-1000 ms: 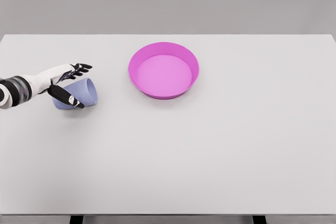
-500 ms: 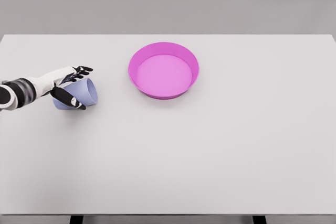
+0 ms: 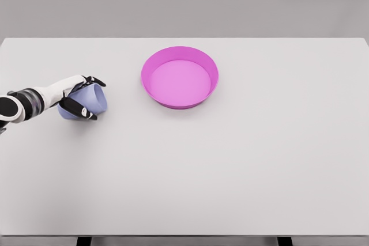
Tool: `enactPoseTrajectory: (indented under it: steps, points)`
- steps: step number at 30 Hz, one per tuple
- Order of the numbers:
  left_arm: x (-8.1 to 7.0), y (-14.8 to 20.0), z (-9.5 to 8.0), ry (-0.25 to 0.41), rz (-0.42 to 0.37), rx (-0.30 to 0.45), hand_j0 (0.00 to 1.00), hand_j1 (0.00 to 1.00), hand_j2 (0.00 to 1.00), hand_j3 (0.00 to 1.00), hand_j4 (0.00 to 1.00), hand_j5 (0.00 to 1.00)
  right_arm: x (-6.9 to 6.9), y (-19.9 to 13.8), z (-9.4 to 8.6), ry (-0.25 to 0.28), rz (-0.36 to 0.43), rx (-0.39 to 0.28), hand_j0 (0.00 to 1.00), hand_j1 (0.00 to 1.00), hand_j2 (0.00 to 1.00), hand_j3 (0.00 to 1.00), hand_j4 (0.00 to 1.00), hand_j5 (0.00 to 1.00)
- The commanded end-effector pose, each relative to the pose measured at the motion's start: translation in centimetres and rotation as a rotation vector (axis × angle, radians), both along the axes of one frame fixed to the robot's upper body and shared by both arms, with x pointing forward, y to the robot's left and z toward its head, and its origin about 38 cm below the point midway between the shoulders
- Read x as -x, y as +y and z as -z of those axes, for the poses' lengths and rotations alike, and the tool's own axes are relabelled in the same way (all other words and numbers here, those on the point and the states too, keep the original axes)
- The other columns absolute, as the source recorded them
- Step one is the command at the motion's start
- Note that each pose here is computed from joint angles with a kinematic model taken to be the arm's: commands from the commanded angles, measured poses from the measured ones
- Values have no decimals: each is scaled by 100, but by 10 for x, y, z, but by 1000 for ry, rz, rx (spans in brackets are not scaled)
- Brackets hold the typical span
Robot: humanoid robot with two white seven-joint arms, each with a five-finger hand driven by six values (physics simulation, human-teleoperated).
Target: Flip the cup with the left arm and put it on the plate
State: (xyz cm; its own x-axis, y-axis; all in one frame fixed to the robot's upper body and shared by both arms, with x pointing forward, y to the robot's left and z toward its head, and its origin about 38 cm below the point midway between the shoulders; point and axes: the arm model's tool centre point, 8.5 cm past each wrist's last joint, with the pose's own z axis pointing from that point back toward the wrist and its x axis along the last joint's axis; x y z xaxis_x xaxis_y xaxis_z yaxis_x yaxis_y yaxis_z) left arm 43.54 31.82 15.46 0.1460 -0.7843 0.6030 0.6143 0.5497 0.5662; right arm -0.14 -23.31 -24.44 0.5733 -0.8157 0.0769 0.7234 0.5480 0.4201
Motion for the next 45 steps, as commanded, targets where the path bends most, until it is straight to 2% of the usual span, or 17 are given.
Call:
enactPoseTrajectory:
  steps: [1, 3, 4, 7, 10, 12, 15, 18, 19, 21, 25, 27, 29, 31, 33, 39, 45]
  points:
    - [-1, -1, -4, -15, 4, 9, 65, 65, 65, 65, 65, 65, 0, 0, 0, -1, -1, 0, 100, 100, 100, 100, 100, 100]
    - [-1, -9, -15, -58, 45, 40, 65, 65, 65, 65, 65, 65, 0, 0, 0, -1, -1, 0, 100, 100, 100, 100, 100, 100]
    - [-5, -11, -26, -109, 67, 78, 63, 63, 63, 63, 63, 63, 0, 0, 0, -1, -1, 0, 100, 100, 100, 100, 100, 100]
    - [-8, -22, -39, -213, 121, 144, 60, 60, 60, 60, 60, 60, 0, 0, 0, -1, -1, 0, 100, 100, 100, 100, 100, 100]
    - [-19, -67, -40, -331, 206, 315, 60, 60, 60, 60, 60, 60, 0, 0, 0, -1, -1, 0, 100, 100, 100, 100, 100, 100]
    - [-27, -96, -49, -397, 246, 434, 60, 60, 60, 60, 60, 60, 0, 0, 0, -1, -1, 0, 100, 100, 100, 100, 100, 100]
    - [-42, -127, -39, -401, 227, 596, 60, 60, 60, 60, 60, 60, 0, 0, 0, -1, -1, 0, 100, 100, 100, 100, 100, 100]
    - [-48, -160, -33, -428, 246, 712, 60, 60, 60, 60, 60, 60, 0, 0, 0, -1, -1, 0, 100, 100, 100, 100, 100, 100]
    - [-50, -166, -33, -445, 246, 745, 60, 60, 60, 60, 60, 60, 0, 0, 0, -1, -1, 0, 100, 100, 100, 100, 100, 100]
    - [-55, -182, -23, -454, 240, 805, 60, 60, 60, 60, 60, 60, 0, 0, 0, -1, -2, 0, 100, 100, 100, 100, 100, 100]
    - [-58, -206, -15, -524, 235, 942, 58, 58, 58, 58, 58, 58, 0, 0, 0, -1, -1, 0, 100, 100, 100, 100, 100, 100]
    - [-61, -209, -15, -551, 189, 1006, 58, 58, 58, 58, 58, 58, 0, 0, 0, -1, -1, 0, 100, 100, 100, 100, 100, 100]
    - [-62, -206, -9, -550, 151, 1021, 58, 58, 58, 58, 58, 58, 0, 0, 0, -1, -1, 0, 100, 100, 100, 100, 100, 100]
    - [-62, -197, -1, -569, 51, 1050, 58, 58, 58, 58, 58, 58, 0, 0, 0, -1, -1, 0, 100, 100, 100, 100, 100, 100]
    - [-64, -191, 7, -539, -19, 1091, 58, 58, 58, 58, 58, 58, 0, 0, 0, -1, -2, 0, 100, 100, 100, 100, 100, 100]
    - [-68, -184, 34, -441, -96, 1033, 58, 58, 58, 58, 58, 58, 0, 0, 0, -1, -1, 0, 100, 100, 100, 100, 100, 100]
    - [-68, -178, 43, -432, -110, 1018, 59, 59, 59, 59, 59, 59, 0, 0, 0, -1, -1, 0, 100, 100, 100, 100, 100, 100]
